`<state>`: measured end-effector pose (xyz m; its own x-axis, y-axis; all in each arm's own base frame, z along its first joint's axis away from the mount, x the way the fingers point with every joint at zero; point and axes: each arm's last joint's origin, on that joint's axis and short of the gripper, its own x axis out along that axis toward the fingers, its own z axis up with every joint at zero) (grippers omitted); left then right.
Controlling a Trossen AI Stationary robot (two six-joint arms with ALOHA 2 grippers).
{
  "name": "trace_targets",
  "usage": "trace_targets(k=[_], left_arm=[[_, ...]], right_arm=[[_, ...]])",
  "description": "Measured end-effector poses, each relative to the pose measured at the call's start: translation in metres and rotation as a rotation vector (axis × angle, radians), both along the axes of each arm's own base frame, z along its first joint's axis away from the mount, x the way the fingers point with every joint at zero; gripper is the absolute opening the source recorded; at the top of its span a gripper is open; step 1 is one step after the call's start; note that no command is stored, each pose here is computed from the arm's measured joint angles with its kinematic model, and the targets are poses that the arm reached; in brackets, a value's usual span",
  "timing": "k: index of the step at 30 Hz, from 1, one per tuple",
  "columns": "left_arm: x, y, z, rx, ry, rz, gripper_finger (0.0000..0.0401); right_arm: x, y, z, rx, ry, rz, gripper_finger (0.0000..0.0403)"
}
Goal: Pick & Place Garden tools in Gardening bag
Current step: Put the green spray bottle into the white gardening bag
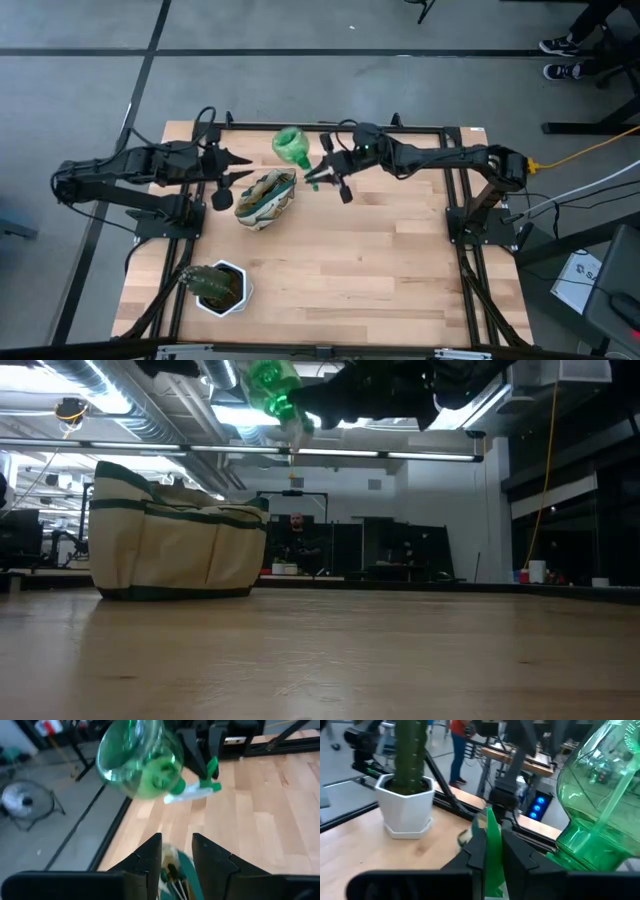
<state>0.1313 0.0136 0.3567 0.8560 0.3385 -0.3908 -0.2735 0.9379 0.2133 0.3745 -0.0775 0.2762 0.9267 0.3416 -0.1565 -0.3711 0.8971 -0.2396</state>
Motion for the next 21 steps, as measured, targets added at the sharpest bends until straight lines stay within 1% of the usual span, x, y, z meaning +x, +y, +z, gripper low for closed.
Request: trace_targets(k=[2, 6, 8, 12, 16, 21], left_arm=[[0.006, 0.0, 0.001, 0.044, -0.001, -0.034, 0.0109], [0.019, 0.0, 0.001, 0.137, 0.022, -0.077, 0.0122], [0.024, 0.0, -0.001, 0.169, 0.05, -0.093, 0.0131], [0.034, 0.0, -0.006, 0.215, 0.094, -0.129, 0.0157], [0.044, -0.001, -0.005, 0.246, 0.072, -0.198, 0.0188], [0.052, 0.0, -0.003, 0.323, 0.05, -0.214, 0.0223]], right_arm=[[0.0, 0.003, 0.0, 0.003, -0.002, 0.041, 0.0038], [-0.002, 0.007, 0.0, 0.032, -0.004, 0.171, 0.0038], [-0.002, 0.008, 0.0, 0.047, 0.001, 0.202, 0.0038], [-0.003, 0.008, -0.001, 0.068, 0.021, 0.224, 0.0038], [-0.004, 0.009, -0.004, 0.082, 0.056, 0.229, 0.0038], [-0.004, 0.01, -0.006, 0.099, 0.074, 0.267, 0.0038]])
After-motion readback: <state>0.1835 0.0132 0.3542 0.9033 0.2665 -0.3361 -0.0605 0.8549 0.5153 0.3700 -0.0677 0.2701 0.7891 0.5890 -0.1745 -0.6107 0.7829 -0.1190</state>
